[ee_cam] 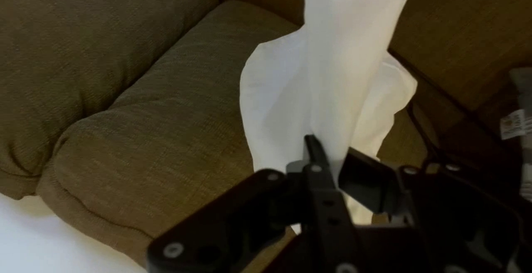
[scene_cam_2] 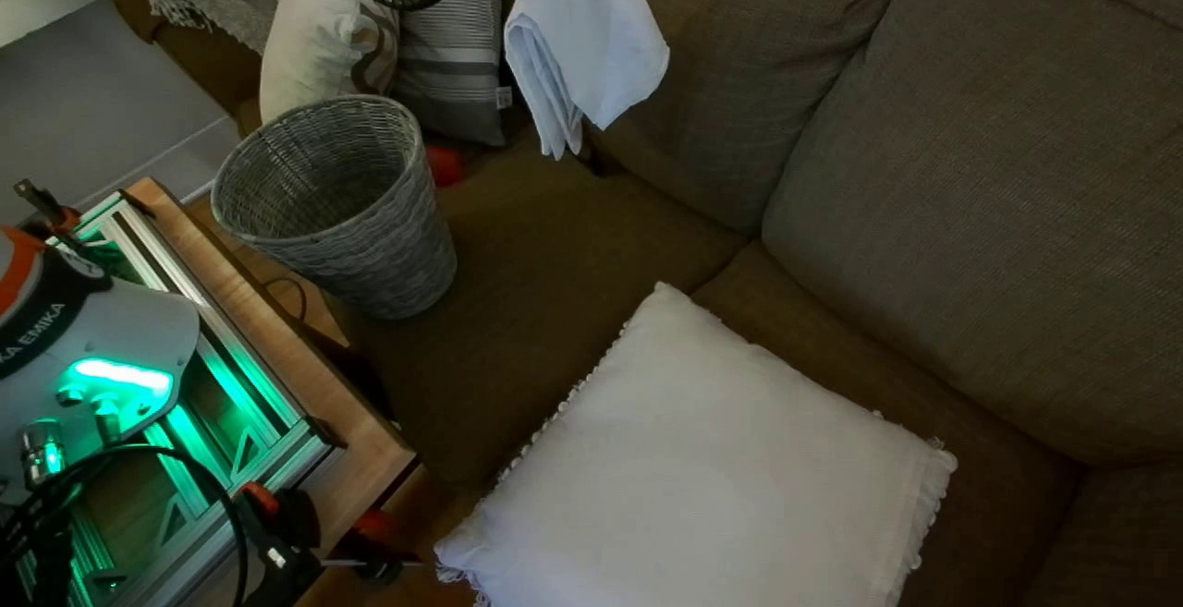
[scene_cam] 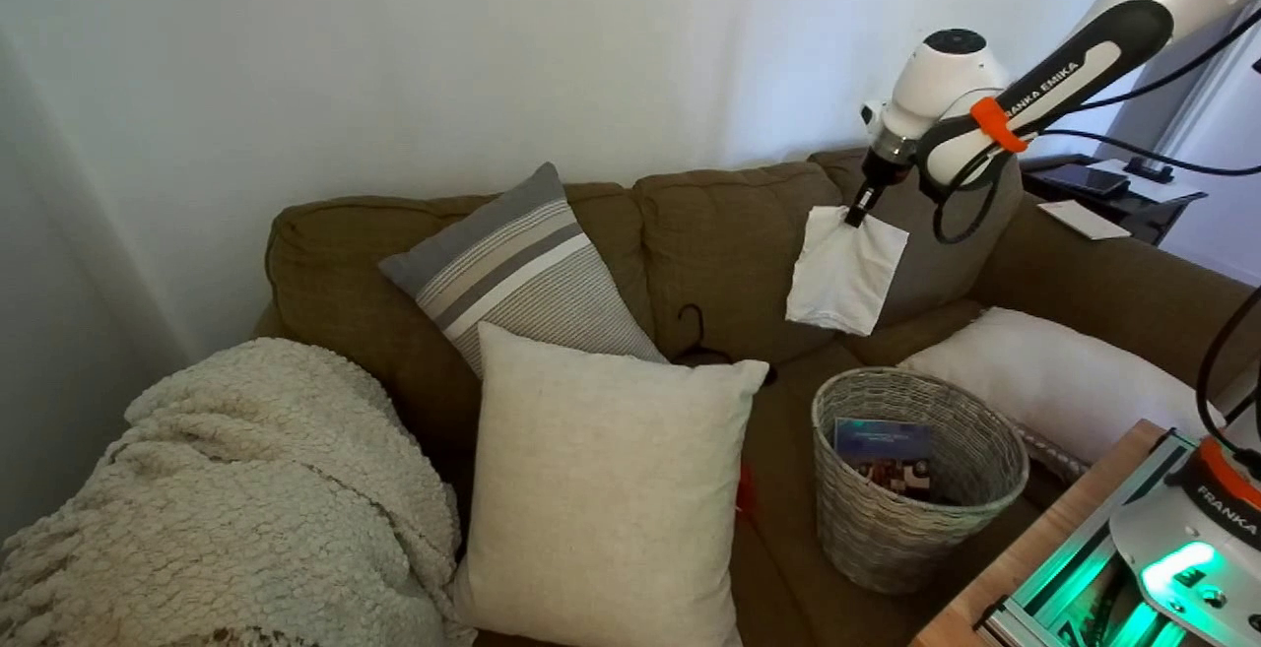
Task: Put the white folded cloth in the basket
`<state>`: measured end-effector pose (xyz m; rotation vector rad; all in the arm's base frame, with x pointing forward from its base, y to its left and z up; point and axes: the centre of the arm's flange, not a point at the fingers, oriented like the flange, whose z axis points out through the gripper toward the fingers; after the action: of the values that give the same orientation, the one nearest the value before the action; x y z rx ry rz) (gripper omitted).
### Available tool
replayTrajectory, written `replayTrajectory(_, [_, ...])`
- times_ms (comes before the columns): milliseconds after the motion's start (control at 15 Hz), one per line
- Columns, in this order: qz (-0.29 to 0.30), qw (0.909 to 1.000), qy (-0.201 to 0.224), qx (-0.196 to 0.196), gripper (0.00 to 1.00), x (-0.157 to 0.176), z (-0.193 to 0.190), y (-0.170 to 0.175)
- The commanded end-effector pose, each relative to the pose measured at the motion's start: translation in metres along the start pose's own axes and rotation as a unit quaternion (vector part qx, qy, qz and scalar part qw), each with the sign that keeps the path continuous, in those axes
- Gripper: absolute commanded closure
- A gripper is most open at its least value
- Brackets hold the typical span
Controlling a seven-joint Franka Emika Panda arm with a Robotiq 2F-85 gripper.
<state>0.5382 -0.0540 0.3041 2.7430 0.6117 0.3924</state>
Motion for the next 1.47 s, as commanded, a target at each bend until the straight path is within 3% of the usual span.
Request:
replayTrajectory(0, [-0.044,0.9954,-0.008,0.085,0.97,-0.014,-0.063,-0.014])
replayTrajectory(200, [-0.093,0.9836,-0.017,0.154,0.97,-0.017,-0.111,-0.027])
replayTrajectory(333, [-0.129,0.9709,-0.016,0.201,0.97,-0.019,-0.147,-0.033])
replayTrajectory(467, [-0.151,0.9602,-0.004,0.235,0.97,-0.027,-0.182,-0.022])
replayTrajectory(733, [-0.185,0.9359,-0.019,0.299,0.97,-0.074,-0.232,0.006])
replayTrajectory(1000, [-0.199,0.9076,-0.045,0.367,0.97,-0.107,-0.248,-0.014])
replayTrajectory(1400, [-0.183,0.8885,-0.062,0.416,0.97,-0.118,-0.208,-0.072])
